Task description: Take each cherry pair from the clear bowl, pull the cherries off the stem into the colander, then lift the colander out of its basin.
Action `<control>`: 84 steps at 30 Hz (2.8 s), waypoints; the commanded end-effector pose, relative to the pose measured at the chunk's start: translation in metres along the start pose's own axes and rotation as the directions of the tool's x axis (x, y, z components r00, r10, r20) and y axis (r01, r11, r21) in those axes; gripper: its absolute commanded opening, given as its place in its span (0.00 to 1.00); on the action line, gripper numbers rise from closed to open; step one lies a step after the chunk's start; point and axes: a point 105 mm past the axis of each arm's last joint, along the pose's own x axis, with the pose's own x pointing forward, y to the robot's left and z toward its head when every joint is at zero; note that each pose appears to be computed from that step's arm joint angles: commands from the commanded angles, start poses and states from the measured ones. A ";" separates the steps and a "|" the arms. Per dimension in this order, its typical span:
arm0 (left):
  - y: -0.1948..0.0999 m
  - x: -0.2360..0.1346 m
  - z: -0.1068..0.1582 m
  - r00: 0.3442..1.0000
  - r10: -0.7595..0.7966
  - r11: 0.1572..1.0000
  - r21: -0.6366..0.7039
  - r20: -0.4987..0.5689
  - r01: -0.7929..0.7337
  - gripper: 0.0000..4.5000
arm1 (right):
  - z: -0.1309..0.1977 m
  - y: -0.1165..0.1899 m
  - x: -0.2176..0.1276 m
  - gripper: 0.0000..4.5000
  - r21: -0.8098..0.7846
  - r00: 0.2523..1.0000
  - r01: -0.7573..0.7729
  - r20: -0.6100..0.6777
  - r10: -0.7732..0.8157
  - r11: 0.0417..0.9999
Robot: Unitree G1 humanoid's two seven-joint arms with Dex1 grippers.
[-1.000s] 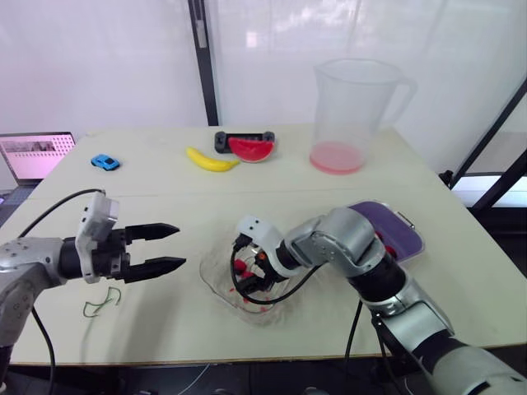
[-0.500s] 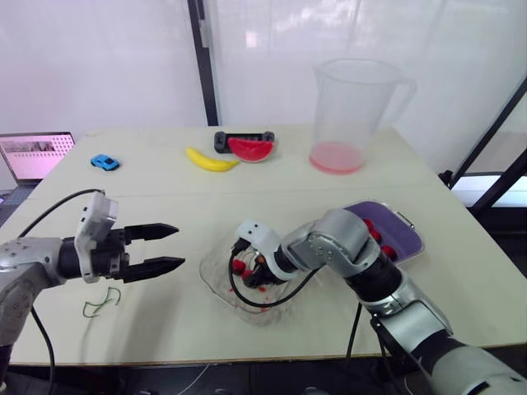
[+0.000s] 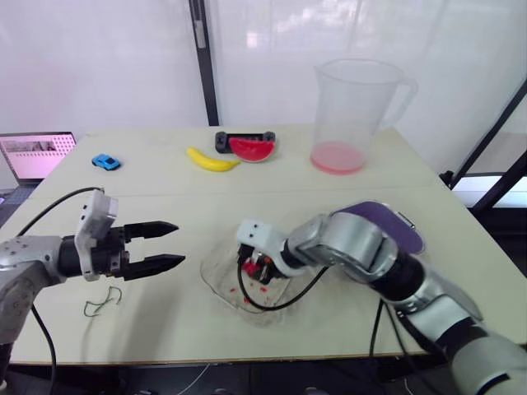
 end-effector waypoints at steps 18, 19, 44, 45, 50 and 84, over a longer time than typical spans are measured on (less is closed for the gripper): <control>0.019 0.035 0.066 0.981 -0.041 0.998 -0.048 0.188 0.051 0.87 | 0.039 -0.027 -0.105 0.27 -0.826 0.933 0.209 0.328 0.146 0.523; 0.016 0.039 0.066 0.983 -0.065 0.997 -0.038 0.174 0.072 0.87 | 0.036 -0.027 -0.102 0.27 -0.846 0.943 0.186 0.296 0.150 0.499; -0.023 0.109 0.056 0.977 -0.195 0.980 0.063 0.091 0.190 0.81 | 0.039 -0.022 -0.089 0.26 -0.874 0.959 0.098 0.211 0.191 0.477; -0.023 0.110 0.055 0.977 -0.193 0.980 0.062 0.087 0.188 0.75 | 0.039 -0.022 -0.089 0.26 -0.874 0.959 0.098 0.212 0.190 0.477; -0.024 0.112 0.052 0.978 -0.196 0.979 0.066 0.074 0.192 0.48 | 0.040 -0.022 -0.090 0.26 -0.869 0.958 0.103 0.218 0.186 0.484; -0.023 0.110 0.057 0.967 -0.212 0.977 0.048 0.139 0.207 0.43 | 0.036 -0.020 -0.090 0.26 -0.866 0.960 0.084 0.202 0.192 0.493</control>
